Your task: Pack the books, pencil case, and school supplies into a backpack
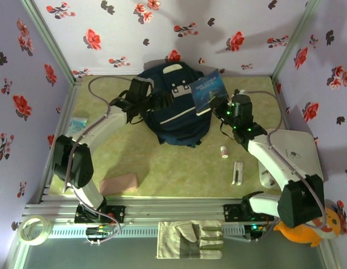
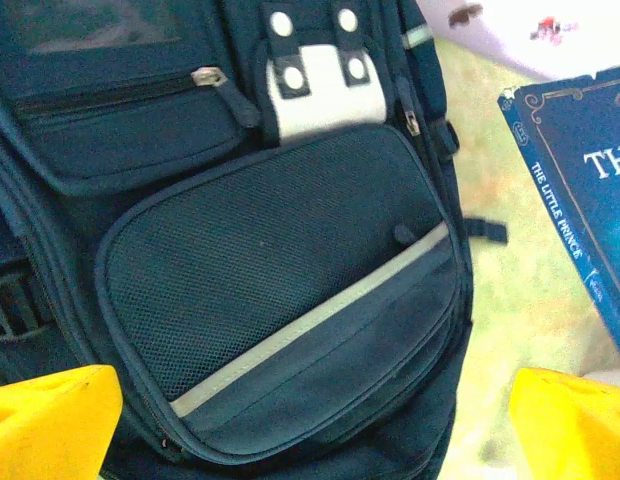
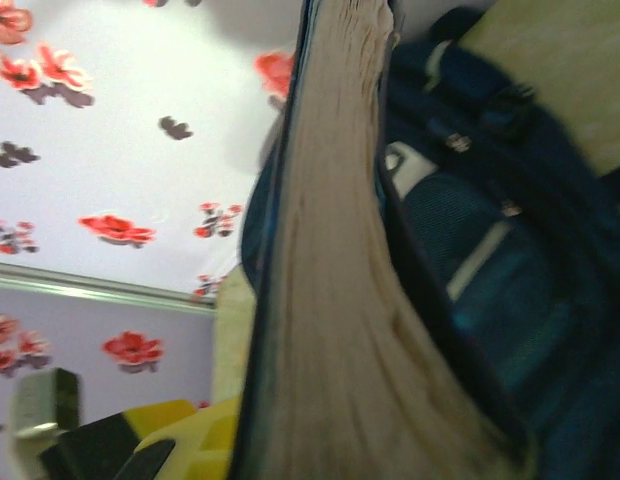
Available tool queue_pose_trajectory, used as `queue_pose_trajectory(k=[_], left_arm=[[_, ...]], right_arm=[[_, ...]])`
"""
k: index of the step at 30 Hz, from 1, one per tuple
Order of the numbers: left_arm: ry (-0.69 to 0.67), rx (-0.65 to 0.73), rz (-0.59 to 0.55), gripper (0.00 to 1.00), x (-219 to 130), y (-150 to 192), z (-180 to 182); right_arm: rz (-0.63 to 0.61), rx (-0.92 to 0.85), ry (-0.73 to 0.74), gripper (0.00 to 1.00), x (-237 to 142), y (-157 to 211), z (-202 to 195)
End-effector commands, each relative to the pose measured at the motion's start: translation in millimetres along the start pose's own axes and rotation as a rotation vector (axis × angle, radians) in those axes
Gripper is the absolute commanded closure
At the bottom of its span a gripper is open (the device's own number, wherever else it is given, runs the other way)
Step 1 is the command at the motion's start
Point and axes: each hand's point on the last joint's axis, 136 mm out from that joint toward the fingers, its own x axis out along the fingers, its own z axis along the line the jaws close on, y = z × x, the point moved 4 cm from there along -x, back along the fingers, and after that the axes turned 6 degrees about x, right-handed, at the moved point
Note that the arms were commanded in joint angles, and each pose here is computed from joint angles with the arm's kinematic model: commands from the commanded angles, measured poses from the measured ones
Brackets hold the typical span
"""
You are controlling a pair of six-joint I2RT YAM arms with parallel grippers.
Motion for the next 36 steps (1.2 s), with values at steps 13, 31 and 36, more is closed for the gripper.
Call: queue_pose_trajectory(k=[13, 31, 36], left_arm=[[-0.054, 0.769, 0.229, 0.06, 64.8, 73.8, -66.5], [-0.235, 0.939, 0.317, 0.51, 138.0, 96.1, -54.6], [-0.249, 0.935, 0.258, 0.7, 127.4, 82.7, -60.8]], right_arm=[[-0.124, -0.104, 0.158, 0.87, -35.8, -27.9, -32.3], [-0.141, -0.083, 0.171, 0.88, -47.6, -26.5, -40.6], [-0.151, -0.071, 0.185, 0.88, -48.5, -26.3, -45.4]])
